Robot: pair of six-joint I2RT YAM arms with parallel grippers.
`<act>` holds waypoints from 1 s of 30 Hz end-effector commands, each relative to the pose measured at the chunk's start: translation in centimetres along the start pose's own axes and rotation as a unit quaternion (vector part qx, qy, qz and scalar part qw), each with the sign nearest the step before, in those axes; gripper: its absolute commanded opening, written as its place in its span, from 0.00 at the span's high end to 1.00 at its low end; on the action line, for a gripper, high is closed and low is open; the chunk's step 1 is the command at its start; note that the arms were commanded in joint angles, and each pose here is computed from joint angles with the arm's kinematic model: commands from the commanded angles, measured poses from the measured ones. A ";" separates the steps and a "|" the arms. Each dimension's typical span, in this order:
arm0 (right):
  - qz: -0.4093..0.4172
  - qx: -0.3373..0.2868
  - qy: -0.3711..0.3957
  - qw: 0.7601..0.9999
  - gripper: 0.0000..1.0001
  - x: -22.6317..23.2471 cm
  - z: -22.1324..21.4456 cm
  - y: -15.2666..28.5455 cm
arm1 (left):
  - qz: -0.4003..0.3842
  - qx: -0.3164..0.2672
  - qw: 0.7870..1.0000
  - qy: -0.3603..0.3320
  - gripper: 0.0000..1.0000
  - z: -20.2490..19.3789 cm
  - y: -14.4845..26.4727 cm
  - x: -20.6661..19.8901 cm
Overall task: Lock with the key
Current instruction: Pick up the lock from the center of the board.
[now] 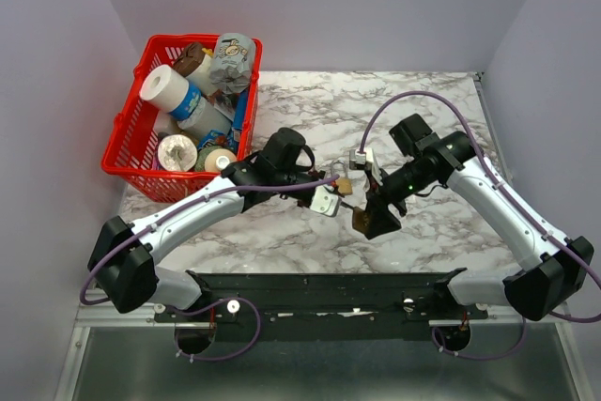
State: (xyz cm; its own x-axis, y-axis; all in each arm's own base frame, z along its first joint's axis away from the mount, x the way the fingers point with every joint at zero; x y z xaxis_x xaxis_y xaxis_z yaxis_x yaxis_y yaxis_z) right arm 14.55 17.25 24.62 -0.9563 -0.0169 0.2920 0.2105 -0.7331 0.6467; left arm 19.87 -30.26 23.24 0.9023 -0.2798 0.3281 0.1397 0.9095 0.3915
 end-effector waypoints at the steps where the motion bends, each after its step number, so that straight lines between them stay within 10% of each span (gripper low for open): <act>1: 0.011 -0.044 0.026 0.999 0.99 1.0 2.3 0.8 | 0.003 -0.020 1.000 -0.021 0.83 1.4 -0.2 0.9; 8: -0.009 -0.052 0.019 0.998 0.97 0.9 2.5 1.0 | 0.025 -0.026 0.999 -0.006 1.00 2.0 0.2 1.1; 12: -0.041 -0.048 0.016 0.998 0.10 0.6 2.7 1.6 | 0.039 -0.038 0.998 0.009 1.00 3.1 0.9 1.2; 14: -0.067 -0.047 0.019 0.996 0.01 0.5 2.5 2.2 | 0.054 -0.047 0.997 0.015 1.00 3.9 1.6 1.3; 30: -0.173 -0.102 0.181 0.963 0.00 0.0 4.5 5.2 | 0.065 -0.084 0.992 0.075 1.00 9.9 5.3 1.4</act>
State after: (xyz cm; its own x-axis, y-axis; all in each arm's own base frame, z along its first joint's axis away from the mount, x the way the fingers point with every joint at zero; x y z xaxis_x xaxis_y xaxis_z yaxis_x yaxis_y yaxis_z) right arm 15.76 16.16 30.80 -0.9897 0.0885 -0.1121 -0.1346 -0.8402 0.5253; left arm 19.07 -29.08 29.44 0.9772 -0.1104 0.1815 0.0498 0.9496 0.3094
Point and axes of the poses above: each gripper's point midway between its finger pads, its own y axis back along the fingers, its own x axis along the line the jaws close on, z = x × y, the point moved 5 cm from there along y, back along the fingers, and after that the axes turned 9 degrees about y, right-handed, at the moved point
